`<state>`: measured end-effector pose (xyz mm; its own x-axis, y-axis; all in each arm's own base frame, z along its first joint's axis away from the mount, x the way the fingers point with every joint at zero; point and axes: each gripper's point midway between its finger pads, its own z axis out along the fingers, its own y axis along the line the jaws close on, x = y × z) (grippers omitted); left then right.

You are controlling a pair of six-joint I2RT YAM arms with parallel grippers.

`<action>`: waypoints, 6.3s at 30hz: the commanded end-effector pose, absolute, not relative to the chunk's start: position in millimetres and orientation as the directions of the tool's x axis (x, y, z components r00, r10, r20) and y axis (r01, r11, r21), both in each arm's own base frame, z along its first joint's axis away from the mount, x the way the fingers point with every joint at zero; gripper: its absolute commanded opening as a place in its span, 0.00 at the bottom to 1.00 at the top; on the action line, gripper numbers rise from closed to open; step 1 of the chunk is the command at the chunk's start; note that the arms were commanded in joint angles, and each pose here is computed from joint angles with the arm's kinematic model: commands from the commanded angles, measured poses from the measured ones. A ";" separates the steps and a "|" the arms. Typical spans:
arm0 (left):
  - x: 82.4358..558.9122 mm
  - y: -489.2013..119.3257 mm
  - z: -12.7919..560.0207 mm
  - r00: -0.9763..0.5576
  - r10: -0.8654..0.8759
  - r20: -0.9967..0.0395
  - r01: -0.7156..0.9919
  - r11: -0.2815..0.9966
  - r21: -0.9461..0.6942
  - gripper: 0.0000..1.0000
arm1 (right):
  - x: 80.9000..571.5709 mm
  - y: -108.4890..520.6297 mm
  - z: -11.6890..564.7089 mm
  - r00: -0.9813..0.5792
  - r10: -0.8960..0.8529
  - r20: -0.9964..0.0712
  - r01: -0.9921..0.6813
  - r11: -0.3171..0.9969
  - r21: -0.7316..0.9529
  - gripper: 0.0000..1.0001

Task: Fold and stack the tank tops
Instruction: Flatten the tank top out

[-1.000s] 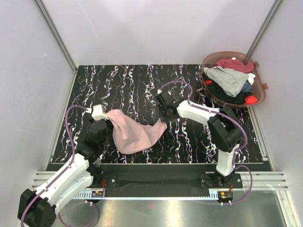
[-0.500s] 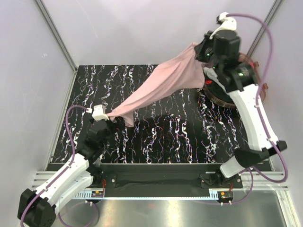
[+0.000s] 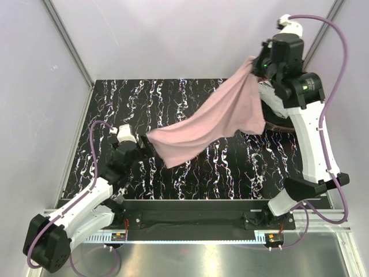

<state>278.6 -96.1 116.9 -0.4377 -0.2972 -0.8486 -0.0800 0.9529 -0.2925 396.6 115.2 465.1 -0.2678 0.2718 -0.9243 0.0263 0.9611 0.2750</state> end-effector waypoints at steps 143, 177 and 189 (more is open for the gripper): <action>318.4 -155.0 39.8 -0.783 -0.159 -0.602 0.026 0.958 -0.286 0.58 | 388.6 178.4 63.2 -0.812 0.035 -0.583 -0.037 0.993 0.111 0.58; 314.2 -137.1 117.4 -0.553 -0.219 -0.804 0.092 0.943 -0.320 0.01 | 387.0 172.5 117.4 -0.640 0.109 -0.761 -0.065 0.979 0.195 0.00; 323.5 -124.5 251.3 -0.340 -0.386 -0.858 0.051 0.903 -0.426 0.00 | 410.1 174.0 280.7 -0.448 0.174 -0.877 -0.088 0.967 0.237 0.00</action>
<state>315.6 -132.0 188.9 -0.4655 -0.3165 -0.8265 0.0560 0.9215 -0.3844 408.1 177.9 189.7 -0.5981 0.1302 -0.7908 -0.0623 0.9762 0.2078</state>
